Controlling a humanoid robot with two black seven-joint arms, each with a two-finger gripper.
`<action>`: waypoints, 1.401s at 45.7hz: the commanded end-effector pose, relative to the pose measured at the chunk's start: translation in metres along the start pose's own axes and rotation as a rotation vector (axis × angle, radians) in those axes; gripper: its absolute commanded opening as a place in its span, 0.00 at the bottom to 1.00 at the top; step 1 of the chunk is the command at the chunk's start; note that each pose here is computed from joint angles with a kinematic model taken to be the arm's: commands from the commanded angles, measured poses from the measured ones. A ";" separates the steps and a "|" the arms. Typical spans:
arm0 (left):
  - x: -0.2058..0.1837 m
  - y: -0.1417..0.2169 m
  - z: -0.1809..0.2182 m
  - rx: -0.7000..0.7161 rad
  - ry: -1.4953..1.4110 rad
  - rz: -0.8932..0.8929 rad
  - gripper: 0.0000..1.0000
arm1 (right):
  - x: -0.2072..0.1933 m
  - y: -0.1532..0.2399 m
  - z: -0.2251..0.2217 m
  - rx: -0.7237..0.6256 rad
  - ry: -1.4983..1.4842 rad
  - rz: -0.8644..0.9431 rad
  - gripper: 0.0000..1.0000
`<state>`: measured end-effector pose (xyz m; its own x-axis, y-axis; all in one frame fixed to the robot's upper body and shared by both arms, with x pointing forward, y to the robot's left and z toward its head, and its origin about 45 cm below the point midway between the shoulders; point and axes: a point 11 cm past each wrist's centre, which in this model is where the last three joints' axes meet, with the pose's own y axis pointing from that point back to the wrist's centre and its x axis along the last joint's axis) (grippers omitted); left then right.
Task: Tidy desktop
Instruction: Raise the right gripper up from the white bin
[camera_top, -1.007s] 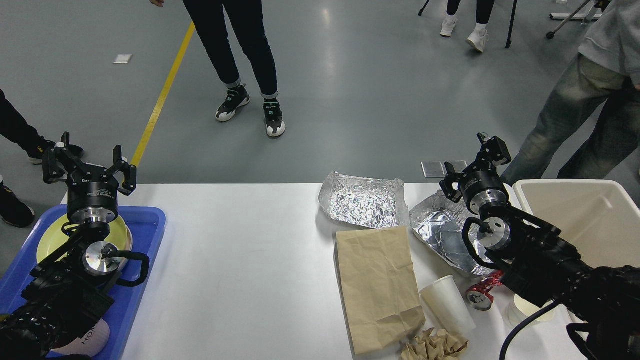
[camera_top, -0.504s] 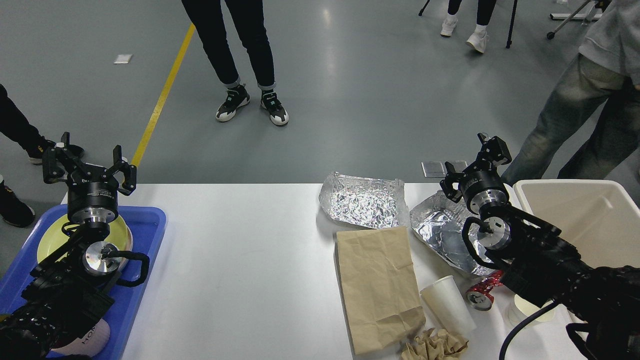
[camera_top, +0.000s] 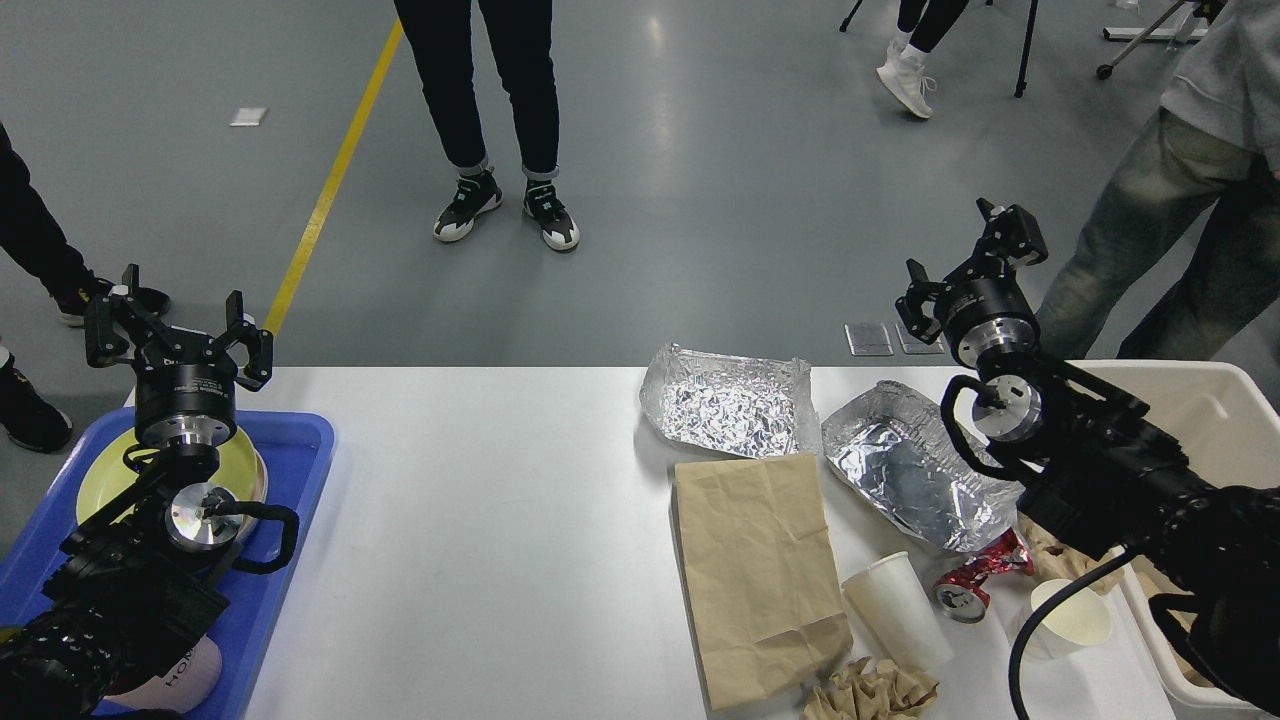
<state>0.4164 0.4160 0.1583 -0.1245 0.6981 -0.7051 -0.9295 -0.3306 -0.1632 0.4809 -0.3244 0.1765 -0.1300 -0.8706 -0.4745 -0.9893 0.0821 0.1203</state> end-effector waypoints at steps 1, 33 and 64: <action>0.000 0.000 0.000 0.000 0.000 0.000 0.96 | 0.009 0.000 -0.010 0.016 0.011 0.015 1.00; 0.000 0.000 0.000 0.001 -0.001 0.001 0.96 | 0.035 0.000 -0.039 0.067 0.040 0.055 1.00; 0.000 0.000 0.000 0.001 -0.001 0.001 0.96 | -0.005 -0.010 -0.043 -0.060 0.678 -0.232 1.00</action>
<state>0.4164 0.4160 0.1583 -0.1244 0.6981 -0.7051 -0.9296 -0.3305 -0.1632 0.4945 -0.3551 0.2191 0.0364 -0.9980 -0.0508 -0.9964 -0.0401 0.0747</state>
